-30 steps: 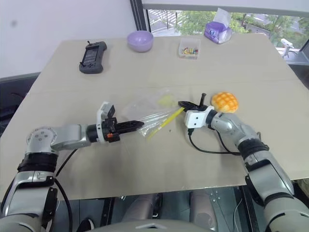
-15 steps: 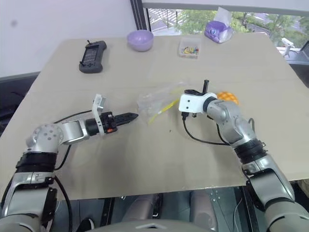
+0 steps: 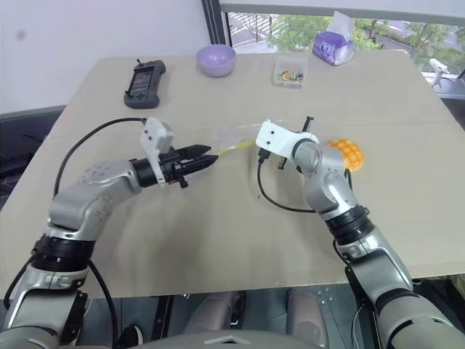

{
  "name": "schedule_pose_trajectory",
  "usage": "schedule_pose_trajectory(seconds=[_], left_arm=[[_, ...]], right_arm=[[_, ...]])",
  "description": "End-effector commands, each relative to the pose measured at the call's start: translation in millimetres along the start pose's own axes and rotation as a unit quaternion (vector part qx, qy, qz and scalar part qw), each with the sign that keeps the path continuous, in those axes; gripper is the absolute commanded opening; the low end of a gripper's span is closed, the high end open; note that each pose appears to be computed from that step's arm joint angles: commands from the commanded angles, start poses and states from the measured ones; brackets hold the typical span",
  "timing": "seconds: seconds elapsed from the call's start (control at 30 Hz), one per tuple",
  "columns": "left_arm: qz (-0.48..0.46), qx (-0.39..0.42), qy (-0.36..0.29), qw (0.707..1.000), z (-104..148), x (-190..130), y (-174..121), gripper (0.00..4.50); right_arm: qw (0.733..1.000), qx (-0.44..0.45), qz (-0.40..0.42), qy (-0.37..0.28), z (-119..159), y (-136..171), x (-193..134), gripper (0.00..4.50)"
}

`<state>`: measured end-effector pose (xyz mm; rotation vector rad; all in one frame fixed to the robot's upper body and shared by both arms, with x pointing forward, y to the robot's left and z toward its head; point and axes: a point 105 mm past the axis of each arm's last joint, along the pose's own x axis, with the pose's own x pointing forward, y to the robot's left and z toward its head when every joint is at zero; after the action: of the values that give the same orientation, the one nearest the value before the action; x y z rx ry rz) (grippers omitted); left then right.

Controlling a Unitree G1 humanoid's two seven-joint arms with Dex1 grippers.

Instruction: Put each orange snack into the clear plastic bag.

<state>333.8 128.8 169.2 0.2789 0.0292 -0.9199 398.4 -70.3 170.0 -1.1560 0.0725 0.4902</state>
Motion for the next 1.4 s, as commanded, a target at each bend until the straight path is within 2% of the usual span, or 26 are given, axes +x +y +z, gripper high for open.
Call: schedule_pose_trajectory(seconds=[0.03, 0.13, 0.23, 0.37, 0.6, 0.9, 1.17, 1.4], left_arm=[[0.006, 0.084, -0.014, 0.996, 8.0, 4.4, -2.1, 1.78], [0.010, 0.193, 0.010, 0.981, -1.0, 11.5, -3.4, 1.78], [0.033, 0.280, 0.030, 0.959, -6.5, 13.4, 7.4, 1.78], [0.067, 0.333, 0.027, 0.940, -4.3, 15.0, 20.2, 1.78], [0.126, 0.304, -0.074, 0.941, 28.6, 13.3, 23.7, 1.78], [0.124, 0.254, -0.132, 0.950, 46.2, 18.2, 12.1, 1.78], [0.109, 0.236, -0.070, 0.963, 14.8, 24.8, 8.5, 1.78], [0.104, 0.224, -0.038, 0.968, 0.7, 28.7, 7.0, 1.78]], right_arm=[[1.000, 0.003, -0.027, -0.010, 11.9, -17.4, -2.8, 0.00], [0.999, 0.021, -0.028, -0.010, 16.5, -20.0, -2.5, 0.00], [0.999, 0.031, -0.028, -0.011, 17.8, -20.8, -2.9, 0.00], [0.999, 0.039, -0.030, -0.013, 17.9, -21.8, -2.8, 0.00], [0.999, 0.031, -0.039, -0.006, 11.1, -25.4, -2.6, 0.00], [0.999, 0.033, -0.032, -0.005, 10.6, -20.3, -0.1, 0.00], [0.999, 0.034, -0.034, -0.007, 12.4, -21.2, 0.5, 0.00], [0.999, 0.035, -0.038, -0.007, 12.4, -22.4, 0.8, 0.00]])
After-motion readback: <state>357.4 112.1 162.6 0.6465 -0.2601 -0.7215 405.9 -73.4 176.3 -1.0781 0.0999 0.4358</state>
